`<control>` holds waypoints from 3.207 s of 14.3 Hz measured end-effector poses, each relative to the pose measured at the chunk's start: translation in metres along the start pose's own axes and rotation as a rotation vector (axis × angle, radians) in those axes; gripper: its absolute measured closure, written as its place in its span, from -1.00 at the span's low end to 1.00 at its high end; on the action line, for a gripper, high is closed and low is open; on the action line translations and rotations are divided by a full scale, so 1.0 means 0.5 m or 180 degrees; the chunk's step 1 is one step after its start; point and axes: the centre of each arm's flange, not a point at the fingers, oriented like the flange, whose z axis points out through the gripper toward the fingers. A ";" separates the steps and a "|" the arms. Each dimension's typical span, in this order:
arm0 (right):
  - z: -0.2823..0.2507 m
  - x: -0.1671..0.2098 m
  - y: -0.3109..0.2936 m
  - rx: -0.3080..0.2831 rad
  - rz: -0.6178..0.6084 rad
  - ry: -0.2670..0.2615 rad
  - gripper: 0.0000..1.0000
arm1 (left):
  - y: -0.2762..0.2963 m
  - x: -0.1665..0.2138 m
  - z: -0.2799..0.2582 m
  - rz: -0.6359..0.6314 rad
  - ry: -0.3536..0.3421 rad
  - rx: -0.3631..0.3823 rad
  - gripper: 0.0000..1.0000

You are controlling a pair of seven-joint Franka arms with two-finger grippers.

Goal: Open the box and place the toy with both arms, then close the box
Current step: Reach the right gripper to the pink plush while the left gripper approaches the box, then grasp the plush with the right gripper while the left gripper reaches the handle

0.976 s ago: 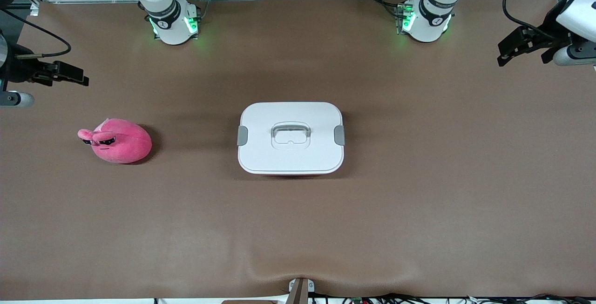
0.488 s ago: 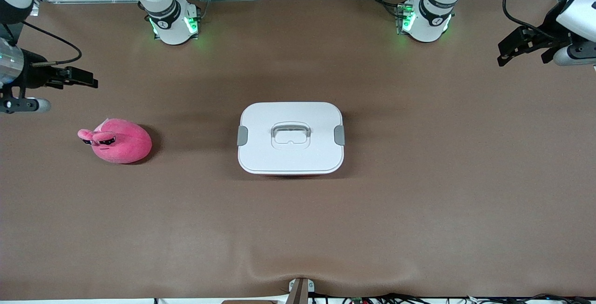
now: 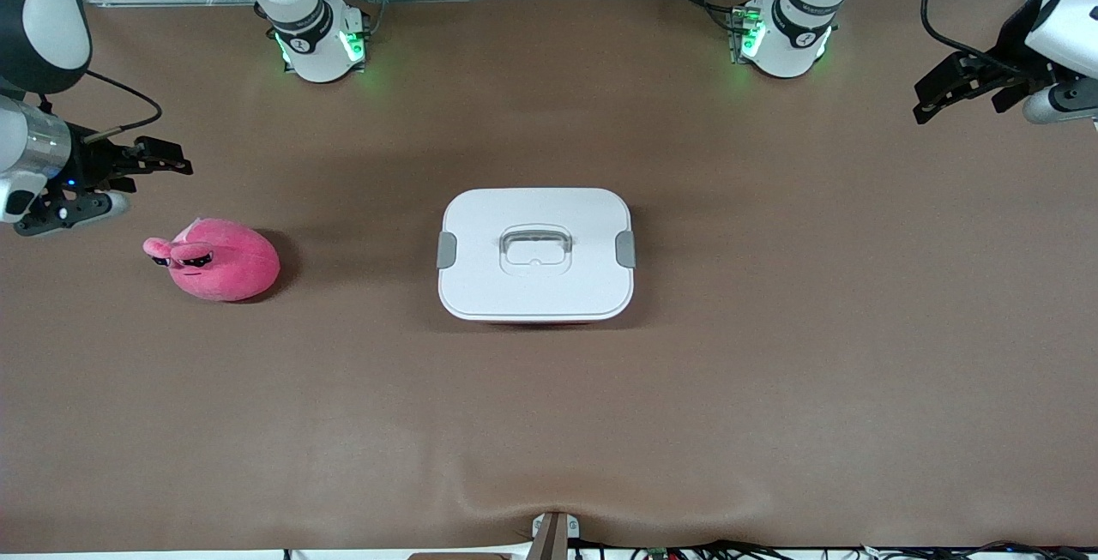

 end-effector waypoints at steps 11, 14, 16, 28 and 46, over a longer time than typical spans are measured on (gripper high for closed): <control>0.093 0.050 -0.039 -0.0452 -0.1924 0.0012 -1.00 | 0.130 -0.042 0.024 -0.0448 -0.0062 0.0082 -1.00; 0.111 0.059 -0.027 -0.0585 -0.2439 0.0107 -1.00 | 0.204 -0.061 0.043 -0.0690 -0.0071 0.0122 -1.00; 0.128 0.065 -0.021 -0.0660 -0.2741 0.0145 -1.00 | 0.239 -0.061 0.058 -0.0871 -0.0054 0.0116 -1.00; 0.226 0.102 0.111 -0.1020 -0.4228 0.0094 -1.00 | 0.386 -0.073 0.126 -0.1632 -0.0038 0.0051 -1.00; 0.264 0.117 0.121 -0.0999 -0.4552 0.0036 0.53 | 0.639 -0.102 0.322 -0.2969 0.0000 -0.0045 -1.00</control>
